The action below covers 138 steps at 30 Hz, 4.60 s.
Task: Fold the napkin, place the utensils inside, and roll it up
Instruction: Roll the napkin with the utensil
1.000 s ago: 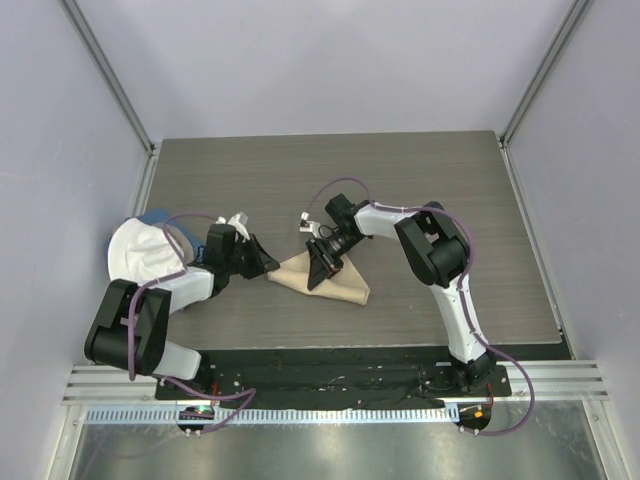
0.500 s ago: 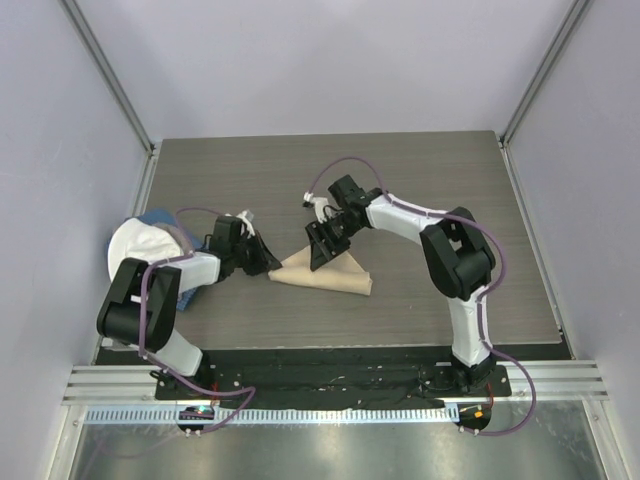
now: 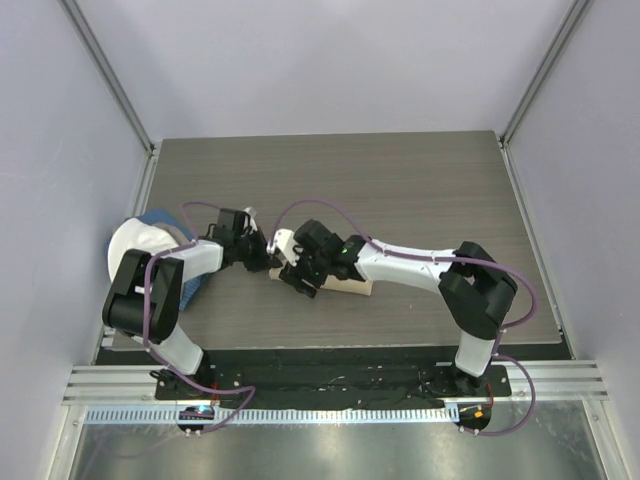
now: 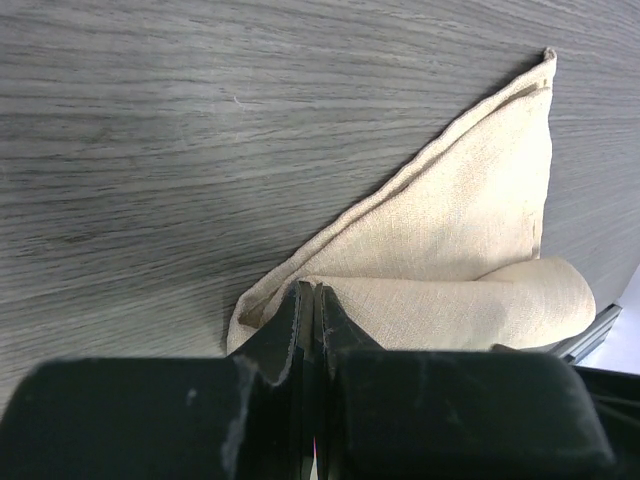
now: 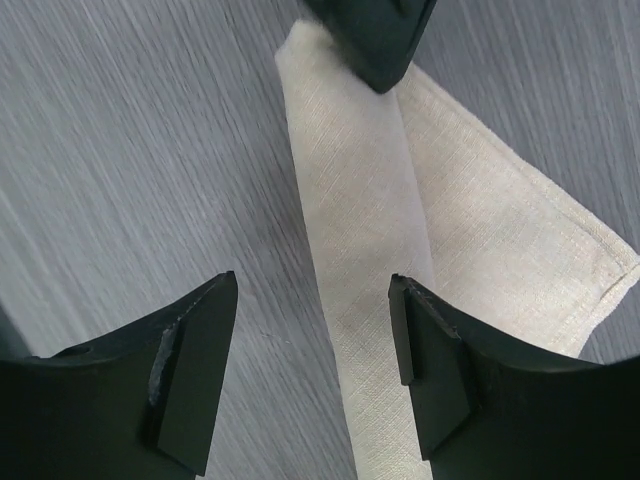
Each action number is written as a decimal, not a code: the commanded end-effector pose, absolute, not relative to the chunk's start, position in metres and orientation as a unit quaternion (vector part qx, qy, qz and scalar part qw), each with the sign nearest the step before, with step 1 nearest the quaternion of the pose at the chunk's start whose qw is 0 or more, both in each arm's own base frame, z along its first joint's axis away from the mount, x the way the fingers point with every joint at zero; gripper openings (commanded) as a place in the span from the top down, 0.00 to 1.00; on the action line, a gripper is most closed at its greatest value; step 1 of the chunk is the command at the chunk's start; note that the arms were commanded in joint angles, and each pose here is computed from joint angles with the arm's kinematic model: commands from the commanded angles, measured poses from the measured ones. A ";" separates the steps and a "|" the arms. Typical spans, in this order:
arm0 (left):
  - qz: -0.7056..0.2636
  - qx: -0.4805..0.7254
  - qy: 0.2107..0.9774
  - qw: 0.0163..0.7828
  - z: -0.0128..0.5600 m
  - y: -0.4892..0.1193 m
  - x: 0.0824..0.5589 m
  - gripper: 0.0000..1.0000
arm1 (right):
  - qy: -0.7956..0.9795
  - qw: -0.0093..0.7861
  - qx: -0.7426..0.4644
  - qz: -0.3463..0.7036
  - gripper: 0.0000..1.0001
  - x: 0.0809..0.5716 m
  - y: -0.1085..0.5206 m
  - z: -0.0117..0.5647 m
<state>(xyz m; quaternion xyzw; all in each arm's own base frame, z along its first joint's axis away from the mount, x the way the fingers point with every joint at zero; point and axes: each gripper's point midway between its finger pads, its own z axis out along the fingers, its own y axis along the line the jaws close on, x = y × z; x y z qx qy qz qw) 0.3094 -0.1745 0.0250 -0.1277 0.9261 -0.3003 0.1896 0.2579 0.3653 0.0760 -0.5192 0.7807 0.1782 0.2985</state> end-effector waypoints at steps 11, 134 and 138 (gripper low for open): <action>-0.286 -0.129 0.934 0.168 0.022 -0.172 0.304 1.00 | 0.746 0.357 -0.555 0.086 0.29 0.277 0.359 0.069; -0.216 -0.131 0.928 0.274 0.066 -0.136 0.317 0.33 | 0.811 0.078 -0.494 0.304 0.63 0.214 0.344 -0.004; -0.232 -0.129 0.917 0.297 0.071 -0.136 0.309 0.33 | 0.818 0.032 -0.441 0.367 0.63 0.213 0.345 0.002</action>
